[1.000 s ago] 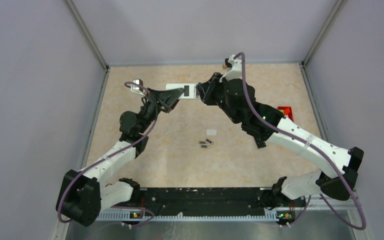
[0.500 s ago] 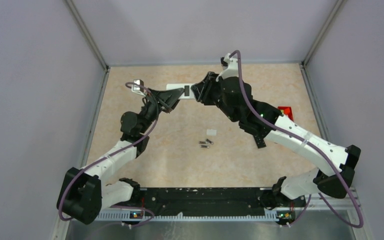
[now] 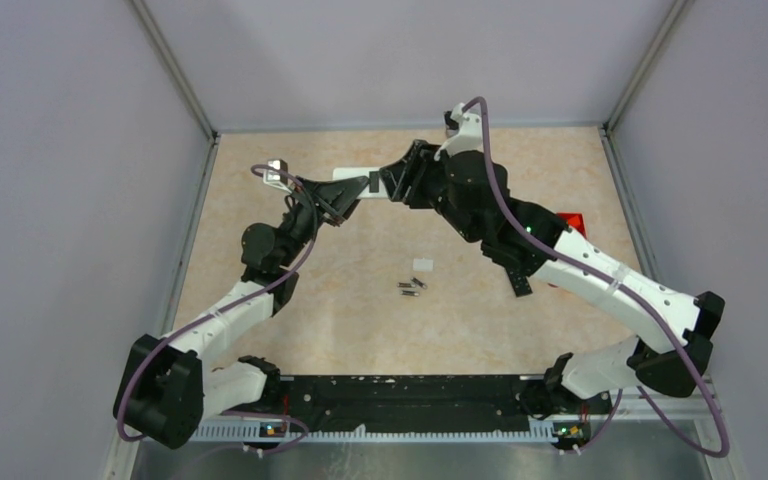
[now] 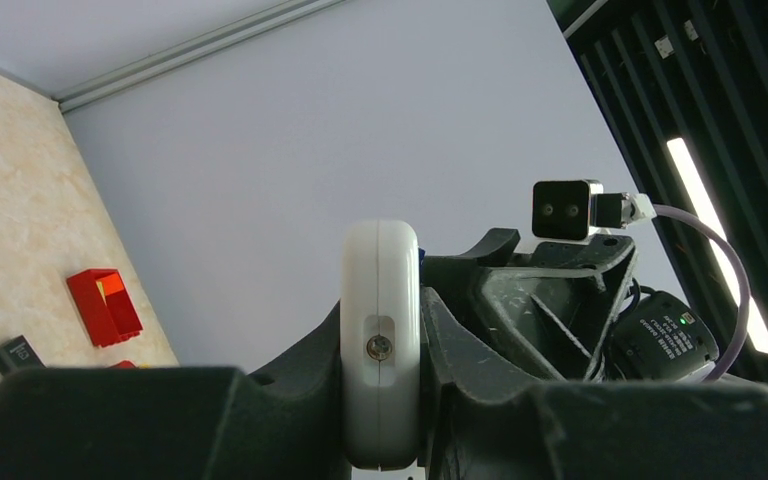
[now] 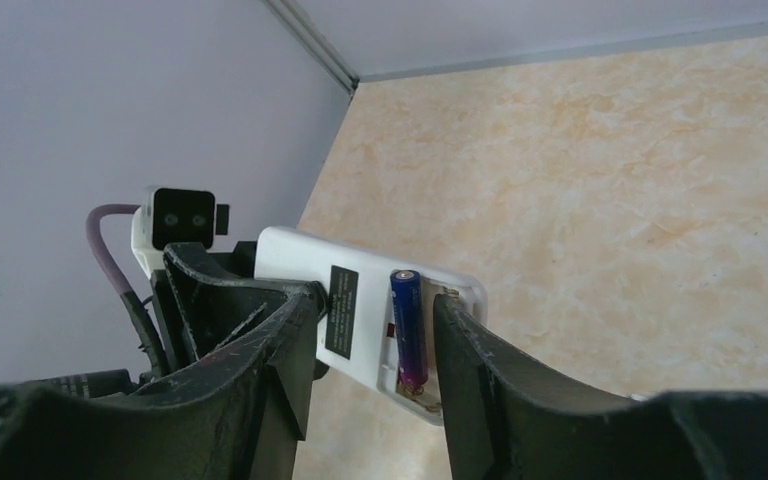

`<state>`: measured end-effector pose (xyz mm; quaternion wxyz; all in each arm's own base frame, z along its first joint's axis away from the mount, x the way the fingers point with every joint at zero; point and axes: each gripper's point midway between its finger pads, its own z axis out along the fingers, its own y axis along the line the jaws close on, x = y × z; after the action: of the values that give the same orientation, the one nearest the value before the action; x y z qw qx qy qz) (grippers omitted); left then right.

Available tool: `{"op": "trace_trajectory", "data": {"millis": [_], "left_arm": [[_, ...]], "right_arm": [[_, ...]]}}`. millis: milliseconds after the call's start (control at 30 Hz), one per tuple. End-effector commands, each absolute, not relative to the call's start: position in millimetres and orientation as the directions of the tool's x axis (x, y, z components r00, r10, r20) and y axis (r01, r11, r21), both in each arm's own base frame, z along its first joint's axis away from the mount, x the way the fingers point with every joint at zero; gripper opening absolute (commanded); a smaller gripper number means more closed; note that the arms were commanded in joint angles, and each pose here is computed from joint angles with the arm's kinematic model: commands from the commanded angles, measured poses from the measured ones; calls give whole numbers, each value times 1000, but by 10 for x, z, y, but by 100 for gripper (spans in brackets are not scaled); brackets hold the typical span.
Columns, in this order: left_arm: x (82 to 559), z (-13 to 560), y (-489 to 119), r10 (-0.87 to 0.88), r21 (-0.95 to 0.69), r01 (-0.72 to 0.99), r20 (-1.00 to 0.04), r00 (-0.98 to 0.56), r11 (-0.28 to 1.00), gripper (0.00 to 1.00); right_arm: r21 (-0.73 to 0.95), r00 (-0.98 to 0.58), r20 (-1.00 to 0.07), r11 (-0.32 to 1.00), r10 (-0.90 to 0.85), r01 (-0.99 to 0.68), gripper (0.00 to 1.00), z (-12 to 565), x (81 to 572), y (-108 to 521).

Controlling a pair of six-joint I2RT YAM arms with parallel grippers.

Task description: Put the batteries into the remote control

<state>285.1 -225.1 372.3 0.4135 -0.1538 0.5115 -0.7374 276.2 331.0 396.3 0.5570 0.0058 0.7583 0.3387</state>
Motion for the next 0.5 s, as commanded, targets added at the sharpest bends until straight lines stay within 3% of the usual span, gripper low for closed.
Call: {"op": "trace_trajectory", "data": {"millis": [0, 67, 200, 467], "left_arm": [[2748, 4009, -2163, -796, -816, 556, -227, -562, -160, 0], [2757, 4016, -2155, -802, -812, 563, -233, -550, -151, 0], [2775, 4020, -2153, -807, -809, 573, -248, -535, -132, 0], [2779, 4037, -2140, -816, -798, 593, -271, -510, -105, 0]], "right_arm": [[567, -338, -823, 706, 458, -424, 54, 4397, 2635, 3209], [586, -354, -810, 664, 468, -464, 68, 4448, 2549, 3239], [647, -410, -762, 623, 502, -440, 86, 4412, 2451, 3203], [799, -521, -599, 495, 608, -341, 93, 4272, 2272, 3119]]}}
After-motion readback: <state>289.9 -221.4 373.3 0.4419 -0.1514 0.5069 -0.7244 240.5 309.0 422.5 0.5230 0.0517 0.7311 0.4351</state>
